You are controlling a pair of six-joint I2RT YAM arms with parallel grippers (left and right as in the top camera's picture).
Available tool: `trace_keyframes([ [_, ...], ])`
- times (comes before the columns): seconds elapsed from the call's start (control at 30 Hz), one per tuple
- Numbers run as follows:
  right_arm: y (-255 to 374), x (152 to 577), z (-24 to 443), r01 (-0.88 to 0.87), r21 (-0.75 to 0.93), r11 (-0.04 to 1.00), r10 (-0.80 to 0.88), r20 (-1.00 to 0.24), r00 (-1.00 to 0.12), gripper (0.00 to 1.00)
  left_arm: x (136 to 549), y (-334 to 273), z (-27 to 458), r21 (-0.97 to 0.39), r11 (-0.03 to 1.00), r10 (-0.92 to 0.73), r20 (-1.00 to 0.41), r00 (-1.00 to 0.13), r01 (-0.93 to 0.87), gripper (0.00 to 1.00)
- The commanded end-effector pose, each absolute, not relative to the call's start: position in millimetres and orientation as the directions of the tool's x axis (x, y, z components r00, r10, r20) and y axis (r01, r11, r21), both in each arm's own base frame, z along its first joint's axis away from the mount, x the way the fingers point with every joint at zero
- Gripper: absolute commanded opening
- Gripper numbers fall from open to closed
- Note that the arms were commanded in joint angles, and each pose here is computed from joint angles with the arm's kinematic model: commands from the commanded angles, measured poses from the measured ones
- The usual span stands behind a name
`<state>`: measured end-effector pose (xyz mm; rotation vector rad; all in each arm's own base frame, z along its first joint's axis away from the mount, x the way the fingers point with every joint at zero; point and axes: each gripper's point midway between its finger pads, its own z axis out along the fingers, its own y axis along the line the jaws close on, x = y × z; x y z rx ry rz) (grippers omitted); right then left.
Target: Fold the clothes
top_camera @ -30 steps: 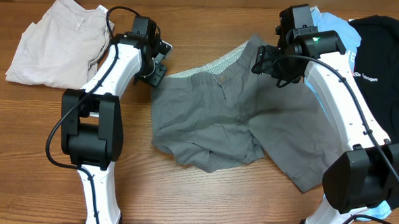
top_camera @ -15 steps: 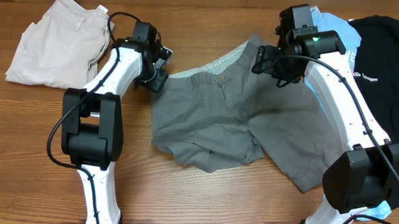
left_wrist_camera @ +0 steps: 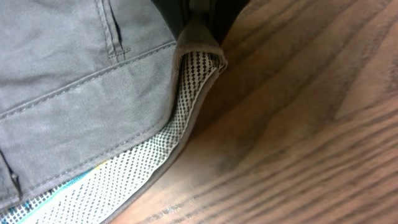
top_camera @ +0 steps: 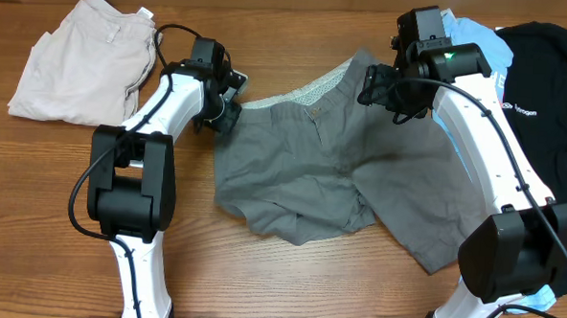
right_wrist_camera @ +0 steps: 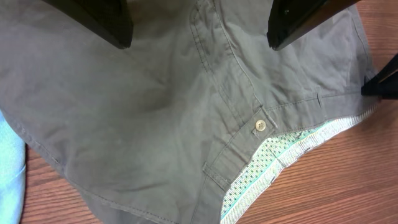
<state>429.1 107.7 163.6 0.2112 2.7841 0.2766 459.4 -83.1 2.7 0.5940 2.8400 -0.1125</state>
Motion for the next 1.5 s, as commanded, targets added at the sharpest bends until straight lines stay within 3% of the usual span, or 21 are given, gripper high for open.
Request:
trace_keyframes([
  [0.0,106,427,169,0.106,0.208,0.972,0.172,-0.328,-0.929,0.73,459,-78,-9,-0.031,0.955,0.279,-0.234,-0.931,0.294,0.04],
  [0.27,106,427,169,0.110,0.210,0.972,0.176,-0.325,-0.929,0.73,508,-45,39,0.096,0.982,0.185,-0.354,-0.917,0.161,0.04],
  [0.6,109,426,169,0.107,0.221,0.969,0.176,-0.321,-0.931,0.74,603,11,198,0.080,0.997,0.045,-0.723,-0.690,-0.019,0.04],
  [0.63,109,426,169,0.108,0.220,0.969,0.176,-0.321,-0.931,0.75,610,11,214,0.072,0.997,0.044,-0.756,-0.653,-0.016,0.12],
  [0.7,109,426,169,0.107,0.221,0.969,0.176,-0.321,-0.931,0.81,613,9,220,0.066,0.998,0.043,-0.768,-0.639,-0.012,0.58],
  [0.77,109,427,169,0.107,0.221,0.969,0.176,-0.322,-0.930,0.84,609,4,215,0.061,0.998,0.041,-0.752,-0.658,-0.007,0.95],
  [0.8,109,427,169,0.107,0.221,0.969,0.176,-0.323,-0.930,0.84,605,2,211,0.060,0.998,0.044,-0.737,-0.675,-0.001,1.00],
  [1.0,116,433,173,0.082,0.254,0.964,0.169,-0.342,-0.924,0.84,570,-12,180,0.048,0.999,0.045,-0.598,-0.800,0.020,1.00],
  [1.2,133,445,173,-0.100,0.237,0.966,0.013,-0.432,-0.902,0.84,526,-33,167,-0.080,0.996,-0.012,-0.433,-0.901,0.026,1.00],
  [1.3,142,450,157,-0.214,0.192,0.958,-0.106,-0.459,-0.882,0.93,507,-45,173,-0.150,0.988,-0.011,-0.371,-0.929,0.048,1.00],
  [1.47,150,461,108,-0.299,0.171,0.939,-0.206,-0.416,-0.886,0.95,491,-51,186,-0.183,0.982,-0.013,-0.326,-0.945,0.050,1.00],
])
